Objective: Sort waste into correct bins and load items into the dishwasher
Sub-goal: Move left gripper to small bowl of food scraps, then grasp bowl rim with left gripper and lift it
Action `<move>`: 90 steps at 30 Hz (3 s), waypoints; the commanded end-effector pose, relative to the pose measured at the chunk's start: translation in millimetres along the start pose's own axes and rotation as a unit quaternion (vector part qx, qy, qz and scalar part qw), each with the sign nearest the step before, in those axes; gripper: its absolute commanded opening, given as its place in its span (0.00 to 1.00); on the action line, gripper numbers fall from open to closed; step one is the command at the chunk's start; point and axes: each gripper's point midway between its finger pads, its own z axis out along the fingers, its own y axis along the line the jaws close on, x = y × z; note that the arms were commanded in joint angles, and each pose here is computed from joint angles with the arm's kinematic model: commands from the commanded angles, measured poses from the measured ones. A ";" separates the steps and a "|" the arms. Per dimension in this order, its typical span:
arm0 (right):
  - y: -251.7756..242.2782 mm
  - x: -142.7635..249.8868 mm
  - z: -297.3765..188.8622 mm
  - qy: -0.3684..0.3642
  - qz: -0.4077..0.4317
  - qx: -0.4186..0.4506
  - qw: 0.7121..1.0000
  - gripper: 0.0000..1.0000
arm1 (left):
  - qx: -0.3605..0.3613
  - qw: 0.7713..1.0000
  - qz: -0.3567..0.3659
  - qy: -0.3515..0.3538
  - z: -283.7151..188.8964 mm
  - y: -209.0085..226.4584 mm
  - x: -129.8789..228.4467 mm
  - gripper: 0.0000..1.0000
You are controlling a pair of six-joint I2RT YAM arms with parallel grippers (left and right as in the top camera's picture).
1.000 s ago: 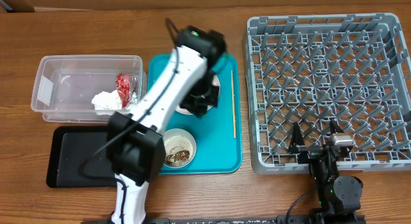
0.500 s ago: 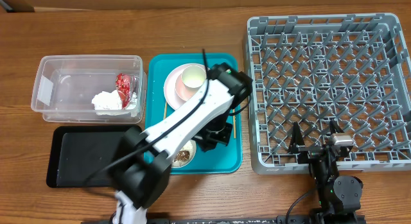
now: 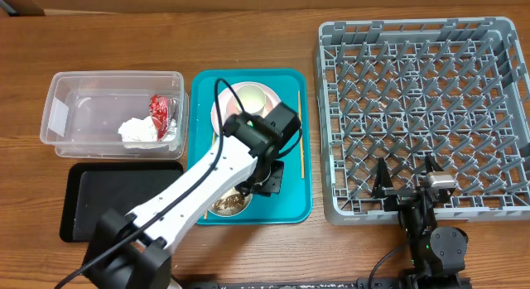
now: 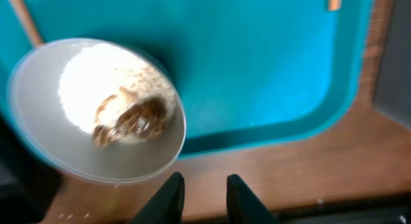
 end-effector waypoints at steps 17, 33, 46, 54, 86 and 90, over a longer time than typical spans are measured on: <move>-0.5 1.8 0.0 -0.002 -0.001 0.000 1.000 1.00 | -0.012 0.999 -0.044 -0.028 38.7 13.5 -10.5 0.20; -0.5 1.8 0.0 -0.002 -0.001 0.000 1.000 1.00 | -0.027 0.997 -0.054 -0.037 43.0 19.6 -12.7 0.20; -0.5 1.9 0.0 -0.002 -0.001 0.000 1.000 1.00 | -0.044 0.997 -0.064 -0.014 61.3 21.4 -11.2 0.19; -0.5 1.9 0.0 -0.002 -0.001 0.000 1.000 1.00 | -0.032 0.997 -0.063 0.013 80.2 12.3 -9.7 0.12; -0.5 1.9 0.0 -0.002 -0.001 0.000 1.000 1.00 | -0.077 0.994 -0.073 0.008 45.7 24.3 -16.7 0.04; -0.5 1.9 0.0 -0.002 -0.001 0.000 1.000 1.00 | -0.083 0.994 -0.074 0.016 31.9 25.7 -15.8 0.04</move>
